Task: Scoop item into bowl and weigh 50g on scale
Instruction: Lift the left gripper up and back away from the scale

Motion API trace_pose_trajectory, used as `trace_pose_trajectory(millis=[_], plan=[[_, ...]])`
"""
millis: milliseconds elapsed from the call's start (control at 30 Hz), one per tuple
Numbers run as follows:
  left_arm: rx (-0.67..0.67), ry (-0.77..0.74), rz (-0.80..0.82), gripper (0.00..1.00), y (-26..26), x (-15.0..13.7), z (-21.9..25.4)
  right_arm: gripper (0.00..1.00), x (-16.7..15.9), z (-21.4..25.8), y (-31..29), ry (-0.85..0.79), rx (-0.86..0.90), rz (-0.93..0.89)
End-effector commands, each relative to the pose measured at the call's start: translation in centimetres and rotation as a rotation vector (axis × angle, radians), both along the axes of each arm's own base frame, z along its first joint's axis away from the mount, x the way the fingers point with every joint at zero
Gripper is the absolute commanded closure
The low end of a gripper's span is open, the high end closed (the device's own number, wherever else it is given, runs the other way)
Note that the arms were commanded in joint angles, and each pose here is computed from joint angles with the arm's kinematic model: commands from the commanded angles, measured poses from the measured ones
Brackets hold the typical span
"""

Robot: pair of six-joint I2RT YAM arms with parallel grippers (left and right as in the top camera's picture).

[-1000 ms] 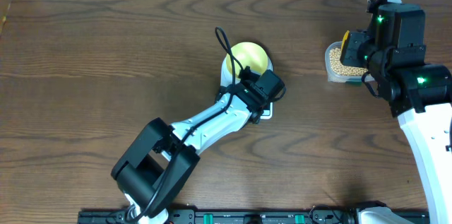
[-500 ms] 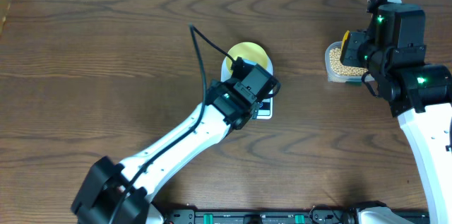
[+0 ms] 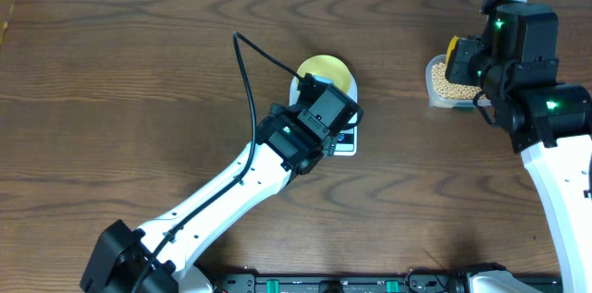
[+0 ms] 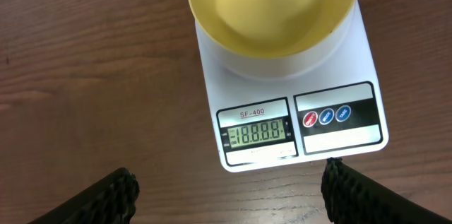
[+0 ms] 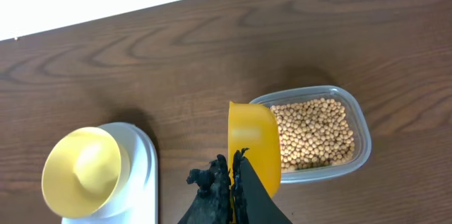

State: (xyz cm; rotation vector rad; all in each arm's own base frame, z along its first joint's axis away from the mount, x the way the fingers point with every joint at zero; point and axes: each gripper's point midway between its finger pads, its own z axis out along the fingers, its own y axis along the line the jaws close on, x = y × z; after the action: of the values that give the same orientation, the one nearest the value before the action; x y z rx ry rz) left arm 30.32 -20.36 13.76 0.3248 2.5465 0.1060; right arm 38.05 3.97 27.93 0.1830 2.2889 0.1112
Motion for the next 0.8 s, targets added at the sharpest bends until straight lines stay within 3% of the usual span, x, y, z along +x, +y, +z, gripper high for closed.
trace_pose_trajectory(millis=[0,767], plan=[[0.010,0.000,-0.004,0.15,0.25,-0.21,0.00,0.99,0.07,0.38,0.44,-0.001,0.031,0.013],[0.022,-0.003,-0.027,0.15,0.21,-0.16,0.08,0.99,0.52,0.90,0.47,-0.030,0.015,0.029]])
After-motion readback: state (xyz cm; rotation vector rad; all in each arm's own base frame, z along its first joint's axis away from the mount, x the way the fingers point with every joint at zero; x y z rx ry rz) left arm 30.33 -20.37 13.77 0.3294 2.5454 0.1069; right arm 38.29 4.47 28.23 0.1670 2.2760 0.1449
